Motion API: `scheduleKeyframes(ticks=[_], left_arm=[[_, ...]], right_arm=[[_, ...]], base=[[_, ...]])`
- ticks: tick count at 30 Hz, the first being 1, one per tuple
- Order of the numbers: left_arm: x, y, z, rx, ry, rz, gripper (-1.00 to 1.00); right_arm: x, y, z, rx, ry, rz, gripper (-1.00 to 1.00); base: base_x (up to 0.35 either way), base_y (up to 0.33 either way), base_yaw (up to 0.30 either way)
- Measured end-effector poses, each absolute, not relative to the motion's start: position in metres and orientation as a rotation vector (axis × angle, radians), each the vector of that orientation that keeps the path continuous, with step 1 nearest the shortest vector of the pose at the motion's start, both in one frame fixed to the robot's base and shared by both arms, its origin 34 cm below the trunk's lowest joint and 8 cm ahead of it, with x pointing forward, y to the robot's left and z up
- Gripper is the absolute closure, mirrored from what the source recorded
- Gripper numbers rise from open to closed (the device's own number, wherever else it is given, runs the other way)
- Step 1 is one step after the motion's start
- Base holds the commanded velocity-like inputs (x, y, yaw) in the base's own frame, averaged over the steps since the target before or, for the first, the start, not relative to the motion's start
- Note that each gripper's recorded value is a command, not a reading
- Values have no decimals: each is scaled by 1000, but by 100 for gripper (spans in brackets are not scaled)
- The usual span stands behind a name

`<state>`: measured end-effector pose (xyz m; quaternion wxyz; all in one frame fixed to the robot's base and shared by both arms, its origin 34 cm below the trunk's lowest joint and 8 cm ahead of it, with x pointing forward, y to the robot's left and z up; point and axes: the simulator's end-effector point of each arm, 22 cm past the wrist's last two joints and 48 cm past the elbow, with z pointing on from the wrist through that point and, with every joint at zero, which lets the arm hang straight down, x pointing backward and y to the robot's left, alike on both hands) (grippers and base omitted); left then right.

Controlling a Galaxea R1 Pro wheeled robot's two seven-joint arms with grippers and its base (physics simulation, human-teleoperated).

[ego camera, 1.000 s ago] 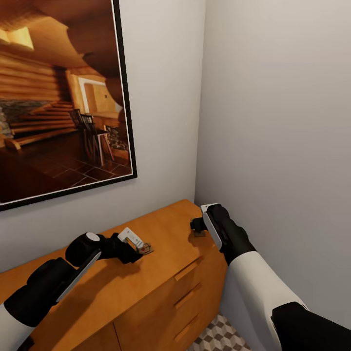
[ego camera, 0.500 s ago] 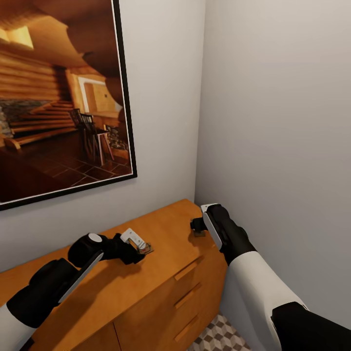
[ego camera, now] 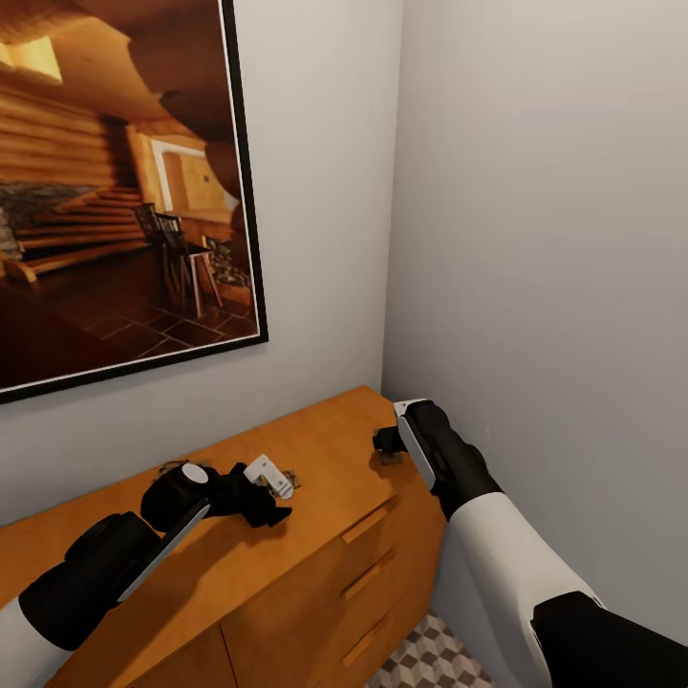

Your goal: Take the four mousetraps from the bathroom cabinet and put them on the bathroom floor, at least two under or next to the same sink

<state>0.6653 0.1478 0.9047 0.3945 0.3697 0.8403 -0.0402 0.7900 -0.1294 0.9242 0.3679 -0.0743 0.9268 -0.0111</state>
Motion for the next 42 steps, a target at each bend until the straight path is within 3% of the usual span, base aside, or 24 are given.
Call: scheduleKeyframes(ticks=[42], left_arm=[[679, 170, 905, 873, 2148, -74, -100]], right_arm=[[789, -129, 923, -192, 2384, -27, 100]], base=[[0, 0, 0]])
